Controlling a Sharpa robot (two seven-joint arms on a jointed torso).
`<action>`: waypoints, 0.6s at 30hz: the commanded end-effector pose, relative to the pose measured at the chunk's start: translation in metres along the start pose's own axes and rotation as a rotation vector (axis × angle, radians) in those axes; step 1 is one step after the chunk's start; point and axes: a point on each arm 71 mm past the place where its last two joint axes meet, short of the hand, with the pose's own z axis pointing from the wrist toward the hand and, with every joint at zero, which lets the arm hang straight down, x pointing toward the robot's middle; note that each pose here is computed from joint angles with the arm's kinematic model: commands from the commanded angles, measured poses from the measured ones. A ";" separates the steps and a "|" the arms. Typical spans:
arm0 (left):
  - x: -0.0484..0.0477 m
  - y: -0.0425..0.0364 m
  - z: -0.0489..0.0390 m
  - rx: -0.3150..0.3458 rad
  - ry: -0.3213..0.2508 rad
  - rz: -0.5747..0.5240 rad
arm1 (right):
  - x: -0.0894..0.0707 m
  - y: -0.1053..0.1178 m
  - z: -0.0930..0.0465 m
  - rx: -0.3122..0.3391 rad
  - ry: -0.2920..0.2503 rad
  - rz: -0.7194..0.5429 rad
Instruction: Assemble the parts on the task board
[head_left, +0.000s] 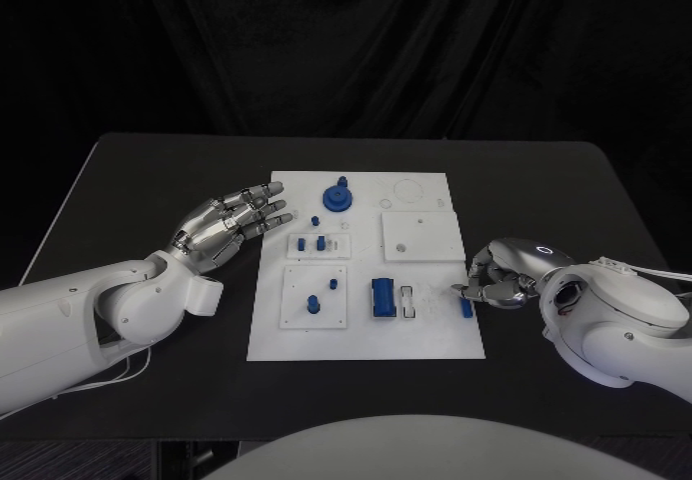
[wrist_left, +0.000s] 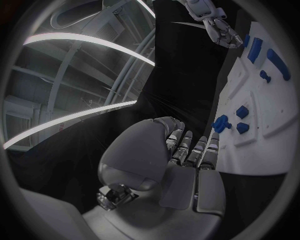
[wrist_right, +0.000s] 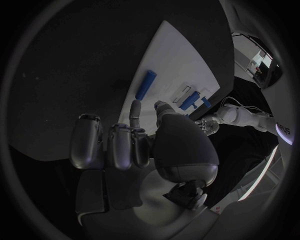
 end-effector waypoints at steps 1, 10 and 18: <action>0.0014 0.0003 0.0003 0.007 0.009 -0.014 | 0.003 0.000 0.001 0.011 0.016 -0.017; 0.0013 0.0008 0.0003 0.004 0.011 -0.015 | 0.008 0.003 0.007 0.010 0.042 -0.034; 0.0008 0.0012 -0.0001 0.000 0.011 -0.016 | 0.014 0.003 0.009 0.016 0.070 -0.053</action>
